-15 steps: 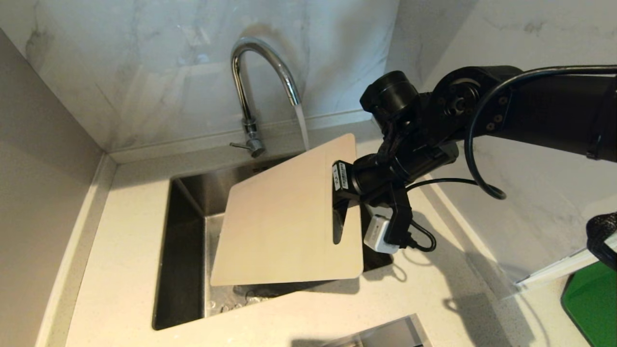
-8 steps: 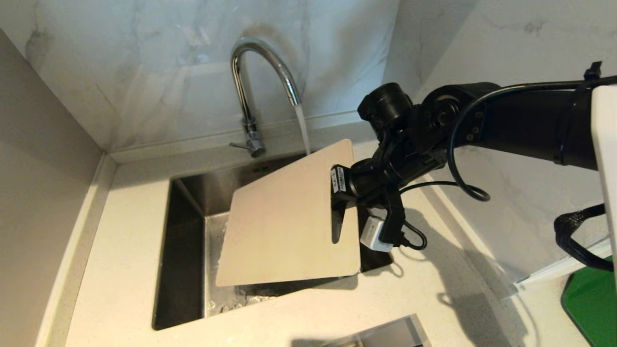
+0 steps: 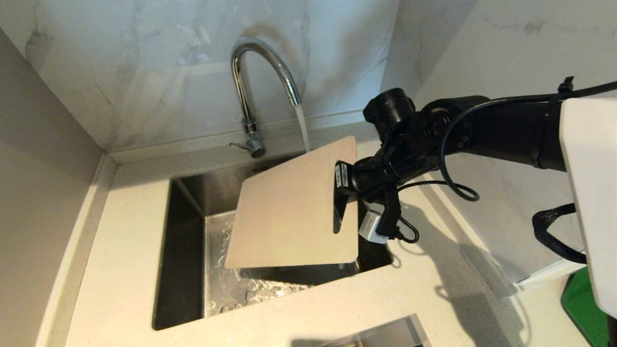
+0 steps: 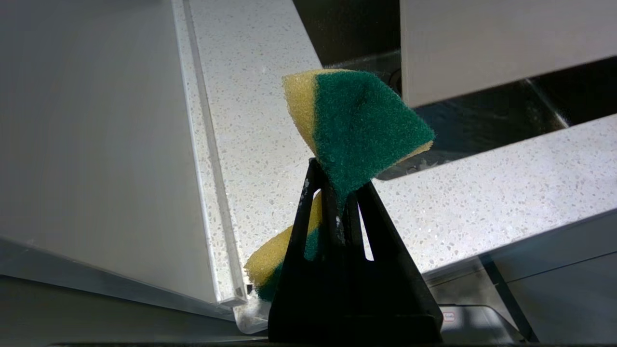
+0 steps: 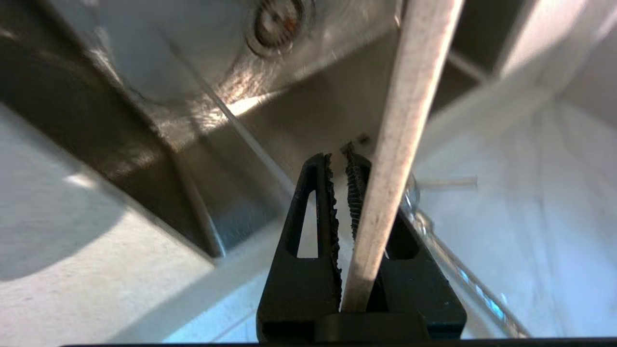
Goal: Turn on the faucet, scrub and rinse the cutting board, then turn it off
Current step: Scrub the cutting board underwater
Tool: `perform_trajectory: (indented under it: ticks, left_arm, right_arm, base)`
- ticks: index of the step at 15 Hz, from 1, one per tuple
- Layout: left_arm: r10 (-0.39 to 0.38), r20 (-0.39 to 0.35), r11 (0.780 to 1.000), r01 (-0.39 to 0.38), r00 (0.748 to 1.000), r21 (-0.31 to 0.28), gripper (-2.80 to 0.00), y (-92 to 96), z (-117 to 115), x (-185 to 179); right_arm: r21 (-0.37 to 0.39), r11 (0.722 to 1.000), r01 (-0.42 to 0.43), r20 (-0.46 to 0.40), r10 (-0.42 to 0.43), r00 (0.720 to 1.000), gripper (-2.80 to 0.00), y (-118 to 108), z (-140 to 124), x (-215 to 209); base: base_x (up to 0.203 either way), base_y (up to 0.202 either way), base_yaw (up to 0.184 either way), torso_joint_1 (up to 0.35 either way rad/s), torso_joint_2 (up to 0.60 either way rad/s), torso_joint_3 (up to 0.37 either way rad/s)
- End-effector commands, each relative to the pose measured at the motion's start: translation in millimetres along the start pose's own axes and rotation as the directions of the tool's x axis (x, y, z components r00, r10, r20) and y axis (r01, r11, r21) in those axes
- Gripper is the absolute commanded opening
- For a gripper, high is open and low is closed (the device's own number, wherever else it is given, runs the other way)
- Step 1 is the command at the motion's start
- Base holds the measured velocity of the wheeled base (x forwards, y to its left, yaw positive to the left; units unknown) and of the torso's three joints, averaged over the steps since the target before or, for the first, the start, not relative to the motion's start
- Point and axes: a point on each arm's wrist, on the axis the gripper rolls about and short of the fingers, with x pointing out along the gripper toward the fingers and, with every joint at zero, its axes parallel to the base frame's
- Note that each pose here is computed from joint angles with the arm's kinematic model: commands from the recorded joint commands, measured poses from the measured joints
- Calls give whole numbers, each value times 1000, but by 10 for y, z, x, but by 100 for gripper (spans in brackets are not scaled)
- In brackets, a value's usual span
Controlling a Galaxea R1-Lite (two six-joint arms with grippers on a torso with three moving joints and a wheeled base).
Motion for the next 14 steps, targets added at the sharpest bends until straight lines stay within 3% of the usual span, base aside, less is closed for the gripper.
perform_trajectory:
  ticks: [1, 9, 14]
  left_arm:
    - [-1, 0, 1000, 1, 1000, -1, -280, 0, -4, 1]
    - [-1, 0, 1000, 1, 1000, -1, -280, 0, -4, 1]
    - [0, 0, 1000, 0, 1000, -1, -280, 0, -4, 1]
  right_arm:
    - [-10, 1000, 7, 17, -7, 1000, -280, 38, 7, 94]
    - [41, 998, -37, -15, 37, 999, -280, 358, -107, 93]
    - [46, 998, -35, -24, 36, 999, -280, 444, -132, 181]
  base:
    - [0, 0, 0, 0, 0, 0]
    - [0, 0, 0, 0, 0, 0]
    - [0, 0, 0, 0, 0, 0]
